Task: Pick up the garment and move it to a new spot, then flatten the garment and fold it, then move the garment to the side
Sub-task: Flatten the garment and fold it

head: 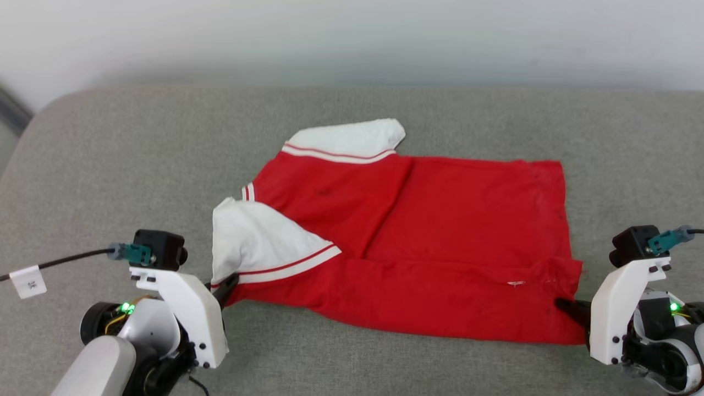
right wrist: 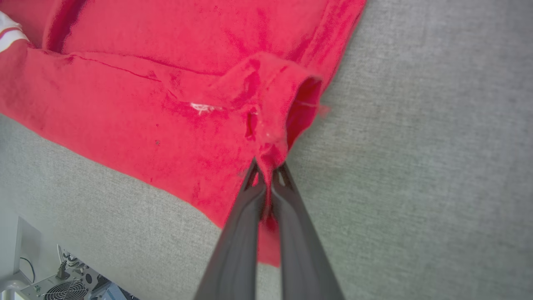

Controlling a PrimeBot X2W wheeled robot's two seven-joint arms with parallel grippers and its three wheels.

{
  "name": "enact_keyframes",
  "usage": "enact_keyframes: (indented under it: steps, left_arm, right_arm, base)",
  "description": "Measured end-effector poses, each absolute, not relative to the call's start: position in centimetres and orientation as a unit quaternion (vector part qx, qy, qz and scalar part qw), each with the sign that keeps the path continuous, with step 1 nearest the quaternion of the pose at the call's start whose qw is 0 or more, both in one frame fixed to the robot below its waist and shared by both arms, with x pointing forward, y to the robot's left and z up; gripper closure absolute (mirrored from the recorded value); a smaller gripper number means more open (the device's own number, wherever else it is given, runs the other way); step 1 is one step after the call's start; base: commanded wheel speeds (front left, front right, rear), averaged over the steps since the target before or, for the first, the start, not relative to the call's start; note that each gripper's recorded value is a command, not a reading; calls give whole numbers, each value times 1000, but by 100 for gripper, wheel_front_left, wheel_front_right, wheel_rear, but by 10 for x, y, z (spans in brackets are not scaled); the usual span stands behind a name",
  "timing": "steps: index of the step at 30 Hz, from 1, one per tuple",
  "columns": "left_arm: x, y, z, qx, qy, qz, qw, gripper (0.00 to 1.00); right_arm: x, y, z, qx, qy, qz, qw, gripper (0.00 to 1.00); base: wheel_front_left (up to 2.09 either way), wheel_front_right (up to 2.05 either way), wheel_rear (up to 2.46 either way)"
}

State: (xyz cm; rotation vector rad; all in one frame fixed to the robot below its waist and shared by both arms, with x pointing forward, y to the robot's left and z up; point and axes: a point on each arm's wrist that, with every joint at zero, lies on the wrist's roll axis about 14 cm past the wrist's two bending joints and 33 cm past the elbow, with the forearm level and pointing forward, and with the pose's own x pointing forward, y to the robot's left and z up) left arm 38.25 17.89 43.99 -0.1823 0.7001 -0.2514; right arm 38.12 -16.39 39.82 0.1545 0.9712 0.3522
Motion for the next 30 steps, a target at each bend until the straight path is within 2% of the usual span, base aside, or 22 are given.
enact_keyframes:
  steps: [10, 17, 18, 19, 20, 21, 24, 29, 30]
  left_arm:
    - [341, 183, 452, -88, 338, -113, 930, 100]
    - [305, 181, 432, -111, 384, -106, 911, 100]
    - [304, 179, 427, -117, 390, -105, 907, 100]
    - [304, 178, 424, -125, 392, -104, 905, 64]
    - [305, 176, 422, -132, 393, -103, 904, 11]
    - [305, 175, 419, -137, 397, -103, 902, 0]
    - [314, 179, 417, -142, 386, -93, 907, 0]
    - [343, 189, 436, -123, 325, -75, 935, 0]
    - [363, 192, 453, -119, 284, -65, 949, 0]
  right_arm:
    - [355, -165, 425, 61, 434, 174, 882, 100]
    - [328, -170, 412, 72, 458, 162, 871, 99]
    - [325, -169, 407, 76, 463, 161, 868, 68]
    - [324, -168, 405, 79, 462, 161, 869, 29]
    - [325, -168, 404, 82, 456, 158, 872, 0]
    - [327, -168, 403, 83, 451, 157, 875, 0]
    - [336, -169, 409, 85, 410, 152, 895, 0]
    - [356, -187, 437, 64, 298, 123, 945, 0]
    - [364, -196, 457, 59, 233, 102, 965, 0]
  base:
    - [0, 0, 0]
    - [0, 0, 0]
    - [0, 0, 0]
    - [0, 0, 0]
    - [0, 0, 0]
    - [0, 0, 0]
    - [0, 0, 0]
    - [0, 0, 0]
    - [0, 0, 0]
